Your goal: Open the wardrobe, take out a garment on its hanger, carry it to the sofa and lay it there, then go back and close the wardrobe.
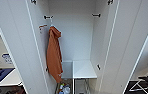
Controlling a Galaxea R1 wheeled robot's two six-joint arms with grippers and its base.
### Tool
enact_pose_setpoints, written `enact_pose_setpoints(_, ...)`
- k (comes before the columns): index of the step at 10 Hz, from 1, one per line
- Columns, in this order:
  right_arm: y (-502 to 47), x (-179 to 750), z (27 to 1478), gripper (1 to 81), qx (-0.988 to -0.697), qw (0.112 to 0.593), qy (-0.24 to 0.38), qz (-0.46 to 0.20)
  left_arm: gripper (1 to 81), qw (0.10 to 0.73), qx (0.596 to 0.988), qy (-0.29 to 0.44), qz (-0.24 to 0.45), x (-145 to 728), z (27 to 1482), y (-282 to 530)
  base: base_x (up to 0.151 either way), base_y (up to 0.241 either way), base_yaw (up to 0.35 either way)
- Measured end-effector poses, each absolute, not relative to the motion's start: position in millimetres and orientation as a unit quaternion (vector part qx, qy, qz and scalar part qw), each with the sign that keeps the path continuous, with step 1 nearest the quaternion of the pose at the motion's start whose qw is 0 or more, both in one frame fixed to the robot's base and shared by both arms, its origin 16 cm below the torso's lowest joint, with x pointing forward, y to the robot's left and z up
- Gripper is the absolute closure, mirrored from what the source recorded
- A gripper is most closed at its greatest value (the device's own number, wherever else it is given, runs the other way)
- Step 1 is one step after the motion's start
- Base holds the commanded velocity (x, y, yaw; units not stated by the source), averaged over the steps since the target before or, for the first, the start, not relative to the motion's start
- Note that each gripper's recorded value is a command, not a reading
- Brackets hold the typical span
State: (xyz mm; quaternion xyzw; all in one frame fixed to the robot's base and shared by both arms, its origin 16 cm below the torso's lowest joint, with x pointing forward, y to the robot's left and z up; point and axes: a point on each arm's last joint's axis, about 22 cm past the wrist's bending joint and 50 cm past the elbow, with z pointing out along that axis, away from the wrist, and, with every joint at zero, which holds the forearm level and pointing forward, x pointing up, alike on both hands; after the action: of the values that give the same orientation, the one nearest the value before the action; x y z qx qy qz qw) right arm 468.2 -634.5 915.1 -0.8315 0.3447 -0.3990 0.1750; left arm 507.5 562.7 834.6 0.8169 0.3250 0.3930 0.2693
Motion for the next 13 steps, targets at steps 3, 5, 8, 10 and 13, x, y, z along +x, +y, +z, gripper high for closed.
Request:
enact_pose_setpoints(3, -614, 490, 947, 1.0, -0.819, 0.21, 0.381, -0.375, 1.0, 0.293, 0.783, 0.331, 0.438, 567, 917, 567, 0.0, 0.0, 0.0)
enact_pose_setpoints(5, -555, 500, 941, 1.0, -0.829, 0.253, 0.365, -0.341, 1.0, 0.315, 0.782, 0.319, 0.434, 593, 956, 531, 0.0, 0.0, 0.0)
enact_pose_setpoints(8, -446, 501, 940, 1.0, -0.845, 0.325, 0.311, -0.29, 1.0, 0.362, 0.807, 0.281, 0.371, 618, 962, 415, 0.0, 0.0, 0.0)
enact_pose_setpoints(10, -402, 496, 940, 1.0, -0.846, 0.356, 0.291, -0.27, 1.0, 0.364, 0.826, 0.264, 0.339, 626, 946, 364, 0.0, 0.0, 0.0)
enact_pose_setpoints(13, -255, 484, 928, 1.0, -0.847, 0.441, 0.207, -0.21, 1.0, 0.419, 0.847, 0.178, 0.274, 616, 919, 205, 0.0, 0.0, 0.0)
